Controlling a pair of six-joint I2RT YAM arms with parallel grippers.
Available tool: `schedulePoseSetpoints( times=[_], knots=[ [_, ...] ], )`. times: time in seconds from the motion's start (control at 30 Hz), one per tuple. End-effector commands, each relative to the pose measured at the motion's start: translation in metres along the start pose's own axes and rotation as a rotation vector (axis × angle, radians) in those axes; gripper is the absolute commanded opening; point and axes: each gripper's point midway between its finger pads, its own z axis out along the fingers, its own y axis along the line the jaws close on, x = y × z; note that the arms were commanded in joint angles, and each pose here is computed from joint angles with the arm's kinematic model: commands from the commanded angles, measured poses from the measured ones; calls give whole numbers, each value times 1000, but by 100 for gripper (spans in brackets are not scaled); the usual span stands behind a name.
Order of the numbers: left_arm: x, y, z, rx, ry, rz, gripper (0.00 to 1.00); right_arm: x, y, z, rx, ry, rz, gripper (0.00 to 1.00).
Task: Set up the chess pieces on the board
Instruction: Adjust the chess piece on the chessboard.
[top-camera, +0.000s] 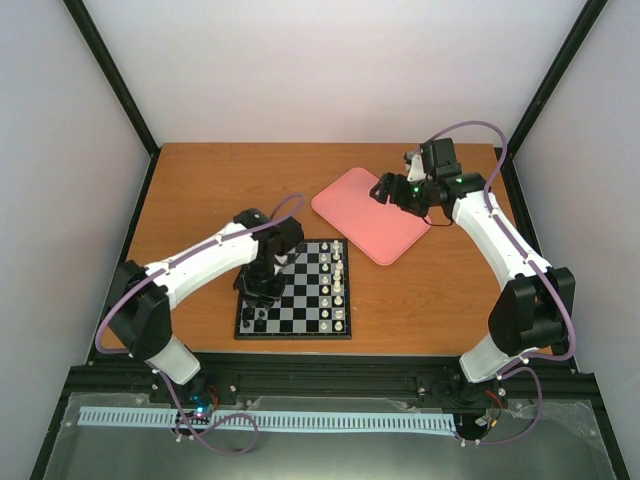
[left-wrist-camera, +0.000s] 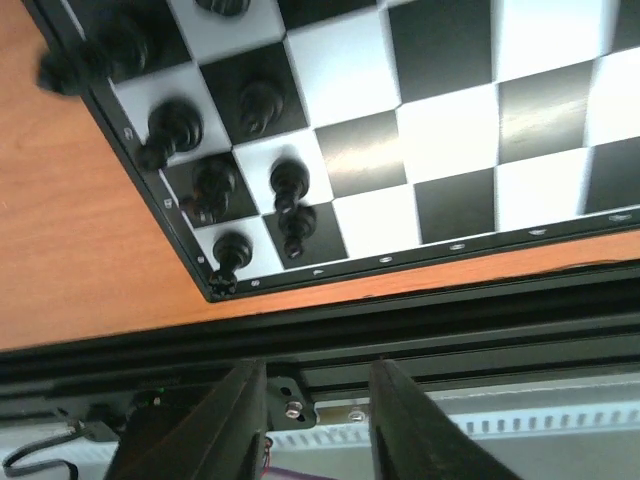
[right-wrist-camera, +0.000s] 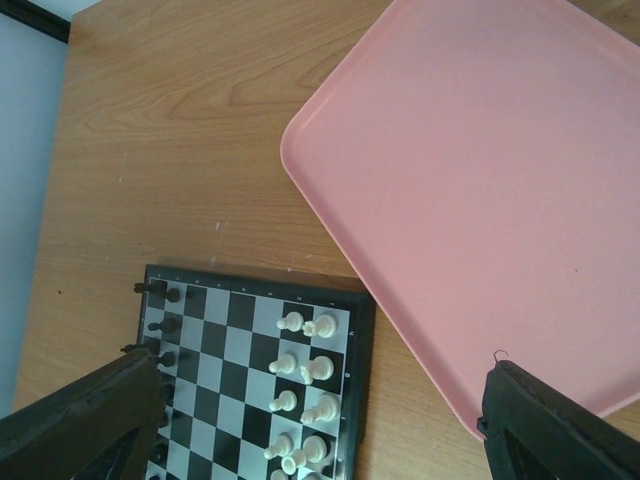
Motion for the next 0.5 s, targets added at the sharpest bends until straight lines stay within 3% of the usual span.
schedulePoseSetpoints(
  times=[0.0,0.23,0.37,0.4,0.47],
  knots=[
    [-10,-2,-51,45,-143,-3,40,1,-5,-10,36,-13,-25,100],
    [-45,11,-122,171,-365,-96,71,14,-3,-19,47,13,-65,100],
    [-68,26,-141,190,-445,-130,88,37,28,-29,-10,57,-191,100],
    [-73,30,-144,209,-459,-145,97,46,38,-31,-35,82,-230,100],
    [-87,42,-149,273,-492,-185,100,69,59,-33,-94,146,-295,100]
  ],
)
